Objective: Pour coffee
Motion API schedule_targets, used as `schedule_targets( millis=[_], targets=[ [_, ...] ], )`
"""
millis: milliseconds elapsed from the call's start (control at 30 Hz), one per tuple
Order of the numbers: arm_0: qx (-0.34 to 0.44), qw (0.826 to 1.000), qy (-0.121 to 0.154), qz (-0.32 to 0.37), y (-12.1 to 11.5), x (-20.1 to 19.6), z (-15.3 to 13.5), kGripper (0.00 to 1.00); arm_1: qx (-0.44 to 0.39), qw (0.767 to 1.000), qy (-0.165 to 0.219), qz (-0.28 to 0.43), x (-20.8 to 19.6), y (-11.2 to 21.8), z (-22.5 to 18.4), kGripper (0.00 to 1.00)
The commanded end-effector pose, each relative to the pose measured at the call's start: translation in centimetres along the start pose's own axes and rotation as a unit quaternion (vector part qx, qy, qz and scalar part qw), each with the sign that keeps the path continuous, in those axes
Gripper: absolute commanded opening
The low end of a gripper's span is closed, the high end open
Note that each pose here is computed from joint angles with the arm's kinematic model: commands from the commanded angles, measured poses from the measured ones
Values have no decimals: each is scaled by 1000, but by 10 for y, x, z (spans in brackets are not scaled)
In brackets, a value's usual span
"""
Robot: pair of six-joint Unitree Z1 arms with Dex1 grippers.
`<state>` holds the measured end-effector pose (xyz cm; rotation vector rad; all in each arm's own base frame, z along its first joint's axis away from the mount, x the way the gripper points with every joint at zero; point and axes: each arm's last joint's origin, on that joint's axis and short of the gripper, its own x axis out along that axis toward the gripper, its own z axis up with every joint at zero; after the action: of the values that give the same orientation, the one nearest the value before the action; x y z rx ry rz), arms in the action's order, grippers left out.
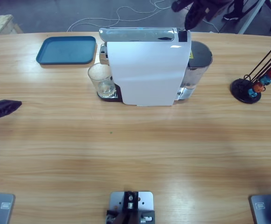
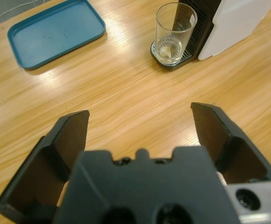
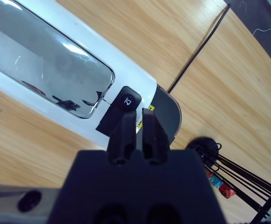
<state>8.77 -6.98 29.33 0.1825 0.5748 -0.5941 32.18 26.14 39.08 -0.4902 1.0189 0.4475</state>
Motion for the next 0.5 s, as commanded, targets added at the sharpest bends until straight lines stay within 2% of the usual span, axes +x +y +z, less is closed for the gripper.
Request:
schedule_targets(
  millis=[33, 500],
  targets=[
    [-4, 1000, 20, 6, 0, 7, -8, 945, -9, 1000, 11, -1, 20, 7, 9, 0],
    [-3, 1000, 21, 6, 0, 7, -8, 945, -11, 999, 36, 9, 43, 13, 7, 0]
  ],
)
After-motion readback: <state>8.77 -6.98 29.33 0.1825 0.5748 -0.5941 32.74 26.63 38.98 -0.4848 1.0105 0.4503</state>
